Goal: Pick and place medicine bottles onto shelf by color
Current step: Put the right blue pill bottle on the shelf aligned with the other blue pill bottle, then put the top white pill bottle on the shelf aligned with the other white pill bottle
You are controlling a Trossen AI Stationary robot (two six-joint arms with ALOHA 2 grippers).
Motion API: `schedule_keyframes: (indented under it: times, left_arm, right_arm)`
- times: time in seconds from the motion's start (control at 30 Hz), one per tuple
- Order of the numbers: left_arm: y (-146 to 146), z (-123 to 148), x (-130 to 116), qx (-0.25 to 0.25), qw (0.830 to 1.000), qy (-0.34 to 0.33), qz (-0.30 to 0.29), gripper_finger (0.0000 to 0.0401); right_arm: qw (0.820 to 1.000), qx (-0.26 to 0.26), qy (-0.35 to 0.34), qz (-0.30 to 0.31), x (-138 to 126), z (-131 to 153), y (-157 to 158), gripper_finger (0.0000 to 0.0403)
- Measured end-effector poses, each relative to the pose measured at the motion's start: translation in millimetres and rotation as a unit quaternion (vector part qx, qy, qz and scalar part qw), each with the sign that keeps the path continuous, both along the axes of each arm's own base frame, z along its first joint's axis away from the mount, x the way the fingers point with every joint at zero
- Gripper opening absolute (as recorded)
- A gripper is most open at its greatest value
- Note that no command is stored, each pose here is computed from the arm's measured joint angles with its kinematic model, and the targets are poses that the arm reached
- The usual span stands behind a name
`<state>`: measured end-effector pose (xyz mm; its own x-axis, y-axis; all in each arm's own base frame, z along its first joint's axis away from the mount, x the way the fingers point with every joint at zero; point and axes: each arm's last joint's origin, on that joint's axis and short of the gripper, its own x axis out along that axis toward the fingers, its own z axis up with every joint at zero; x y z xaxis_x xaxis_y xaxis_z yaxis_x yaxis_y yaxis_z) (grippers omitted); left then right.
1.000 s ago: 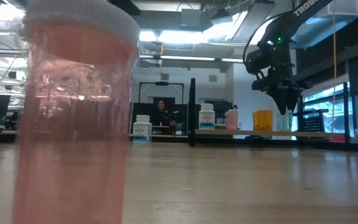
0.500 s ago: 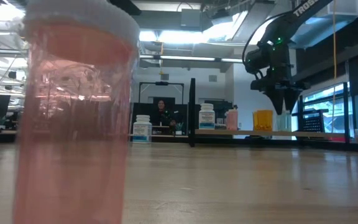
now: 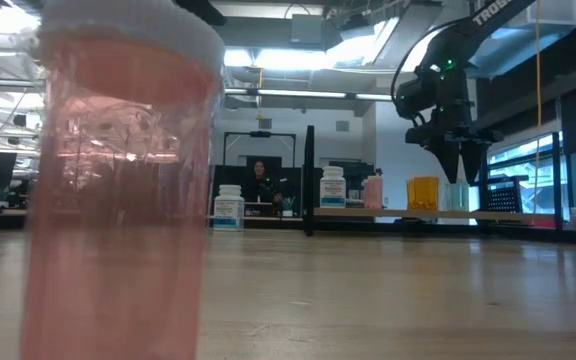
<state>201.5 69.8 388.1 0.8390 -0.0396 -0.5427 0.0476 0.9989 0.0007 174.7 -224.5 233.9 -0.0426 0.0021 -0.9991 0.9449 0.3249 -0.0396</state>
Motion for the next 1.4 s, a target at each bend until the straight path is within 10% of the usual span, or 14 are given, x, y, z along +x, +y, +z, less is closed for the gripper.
schedule_keyframes:
  times: [0.67, 1.0, 1.4]
  left_arm:
    - [1.7, -5.4, -4.0, -0.015, 0.997, 0.041, 0.066, 0.0387]
    - [-2.4, -19.8, -17.5, -0.096, 0.976, 0.144, 0.135, 0.0387]
    - [-22.8, -36.0, -41.1, -0.266, 0.862, 0.302, 0.308, 0.0387]
  right_arm:
    - [0.980, -0.147, -0.124, 0.047, -11.0, 77.3, 50.6, 0.0205]
    - [0.865, -0.278, -0.303, 0.288, 30.5, 127.3, 126.6, 0.0205]
    - [0.755, -0.334, -0.365, 0.431, 56.8, 142.4, 166.2, 0.0205]
